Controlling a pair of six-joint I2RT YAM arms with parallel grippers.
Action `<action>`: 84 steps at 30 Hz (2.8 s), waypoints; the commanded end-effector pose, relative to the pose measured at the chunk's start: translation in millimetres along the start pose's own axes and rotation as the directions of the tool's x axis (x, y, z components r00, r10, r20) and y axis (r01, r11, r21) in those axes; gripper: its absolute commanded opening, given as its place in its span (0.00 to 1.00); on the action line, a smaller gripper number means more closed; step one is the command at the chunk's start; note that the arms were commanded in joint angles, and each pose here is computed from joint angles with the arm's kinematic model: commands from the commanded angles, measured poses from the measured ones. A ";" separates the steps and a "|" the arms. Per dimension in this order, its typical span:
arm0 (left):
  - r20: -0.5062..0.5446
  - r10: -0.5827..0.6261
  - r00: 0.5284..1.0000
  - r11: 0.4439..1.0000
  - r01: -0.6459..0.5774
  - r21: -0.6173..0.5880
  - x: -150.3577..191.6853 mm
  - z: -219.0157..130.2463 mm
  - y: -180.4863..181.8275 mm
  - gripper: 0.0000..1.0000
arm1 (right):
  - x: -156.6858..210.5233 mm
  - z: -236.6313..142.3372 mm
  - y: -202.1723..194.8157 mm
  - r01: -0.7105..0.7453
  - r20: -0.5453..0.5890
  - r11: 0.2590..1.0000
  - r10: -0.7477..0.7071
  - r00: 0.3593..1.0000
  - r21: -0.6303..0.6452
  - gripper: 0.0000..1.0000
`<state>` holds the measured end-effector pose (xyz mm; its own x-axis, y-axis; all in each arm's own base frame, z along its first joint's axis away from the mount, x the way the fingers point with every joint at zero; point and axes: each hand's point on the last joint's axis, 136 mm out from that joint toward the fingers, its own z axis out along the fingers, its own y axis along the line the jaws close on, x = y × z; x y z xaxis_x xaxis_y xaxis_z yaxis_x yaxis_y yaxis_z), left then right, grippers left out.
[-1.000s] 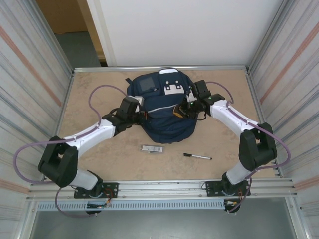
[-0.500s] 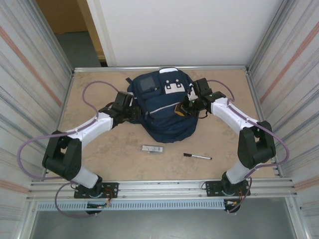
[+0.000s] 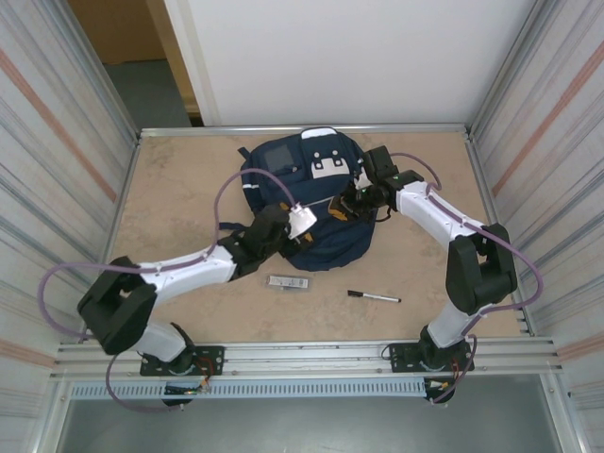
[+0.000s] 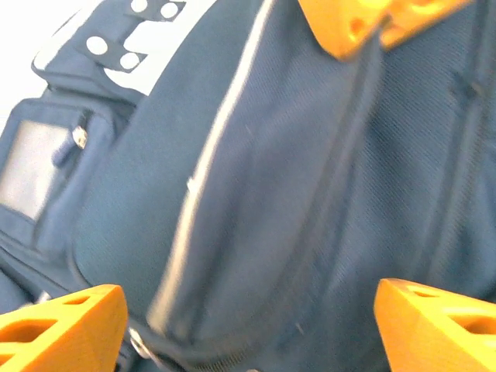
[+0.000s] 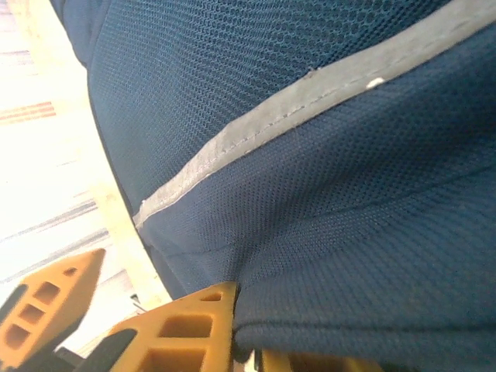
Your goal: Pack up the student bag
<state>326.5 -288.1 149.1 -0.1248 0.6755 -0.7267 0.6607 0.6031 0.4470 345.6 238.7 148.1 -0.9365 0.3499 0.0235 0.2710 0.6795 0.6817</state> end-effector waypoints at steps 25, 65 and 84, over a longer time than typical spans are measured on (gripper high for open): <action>0.088 -0.146 0.985 0.968 0.161 -0.190 -71.0 -0.6 105.2 0.00 | 15.5 -112.1 -2.0 0.528 0.517 0.845 -0.414 0.749 -0.088 0.99; 0.210 -0.359 0.909 0.932 0.362 0.023 -47.7 -14.9 112.9 0.00 | 171.1 118.9 -68.0 0.981 -0.266 -0.142 -0.948 -0.174 -0.135 0.82; 0.198 -0.386 0.901 0.921 0.388 0.029 -40.1 -21.5 120.8 0.00 | 209.4 106.7 -81.7 0.898 -0.289 -0.259 -0.883 -0.370 -0.357 0.82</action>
<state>394.1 -234.0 203.5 -0.2829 0.3633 -0.8877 0.5935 0.7933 0.1355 175.1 330.9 21.5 0.0067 -0.9003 -0.4352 -0.9993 -0.0216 0.0292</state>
